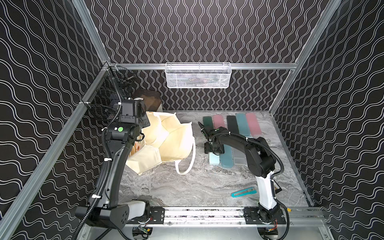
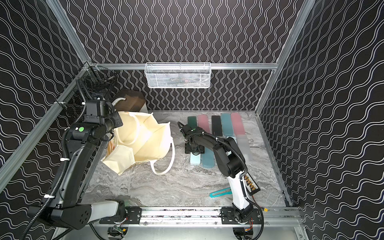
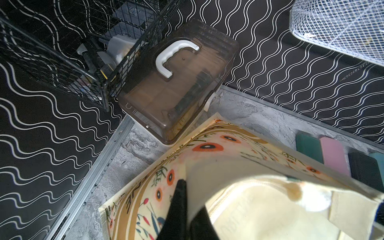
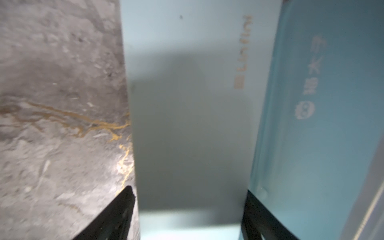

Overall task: Take out the pencil case from the canvas bag
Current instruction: Move the pencil case to the center of the board, then place the canvas bag at the center of the board.

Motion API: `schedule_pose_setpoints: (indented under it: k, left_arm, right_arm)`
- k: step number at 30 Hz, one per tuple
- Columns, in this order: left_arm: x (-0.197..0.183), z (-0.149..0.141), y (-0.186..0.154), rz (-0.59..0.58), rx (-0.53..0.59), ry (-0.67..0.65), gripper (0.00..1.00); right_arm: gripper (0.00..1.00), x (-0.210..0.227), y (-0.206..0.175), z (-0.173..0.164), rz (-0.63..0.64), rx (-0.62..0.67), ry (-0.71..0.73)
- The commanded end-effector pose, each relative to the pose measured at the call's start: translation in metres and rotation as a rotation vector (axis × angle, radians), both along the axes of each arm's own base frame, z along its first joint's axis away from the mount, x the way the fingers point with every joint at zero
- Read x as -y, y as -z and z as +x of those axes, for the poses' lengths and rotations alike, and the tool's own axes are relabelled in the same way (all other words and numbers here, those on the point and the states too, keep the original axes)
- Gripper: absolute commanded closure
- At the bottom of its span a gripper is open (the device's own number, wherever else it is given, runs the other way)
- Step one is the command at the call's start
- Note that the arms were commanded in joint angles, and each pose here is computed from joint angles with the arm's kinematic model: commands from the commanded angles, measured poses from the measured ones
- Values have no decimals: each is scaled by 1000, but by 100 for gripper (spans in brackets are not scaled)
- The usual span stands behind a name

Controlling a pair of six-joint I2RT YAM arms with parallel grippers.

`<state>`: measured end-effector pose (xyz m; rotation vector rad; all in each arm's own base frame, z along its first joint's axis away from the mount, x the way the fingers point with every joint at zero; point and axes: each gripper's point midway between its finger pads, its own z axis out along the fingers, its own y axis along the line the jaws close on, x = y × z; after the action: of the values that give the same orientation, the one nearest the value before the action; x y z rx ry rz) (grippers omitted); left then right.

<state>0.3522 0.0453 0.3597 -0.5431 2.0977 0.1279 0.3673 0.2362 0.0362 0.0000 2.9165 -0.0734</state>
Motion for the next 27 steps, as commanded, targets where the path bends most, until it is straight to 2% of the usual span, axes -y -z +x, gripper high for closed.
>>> schedule_pose_setpoints:
  k: [1,4,9,16,17,19,22,27]
  left_arm:
    - [1,1,-21,-39,81,-15,100]
    - [9,0,-32,-105,120,-3,100]
    - [18,4,-45,-227,187,-11,100]
    - [36,19,-49,-350,233,-44,100]
    - [40,21,-50,-354,237,-44,100]
    - [45,25,-50,-366,245,-54,100]
    - [56,30,-52,-380,263,-48,100]
    - [71,35,-55,-389,284,-28,100]
  right_arm:
    - [20,1,-33,1,28,47,8]
    - [20,4,-80,0,101,154,39]
    - [19,9,-148,-12,294,323,118]
    - [11,5,-221,-42,670,490,194]
    - [6,3,-227,-47,716,494,204]
    - [1,-3,-237,-56,791,496,211]
    - [1,-14,-245,-65,880,489,213]
    - [3,-27,-215,-64,875,393,244]
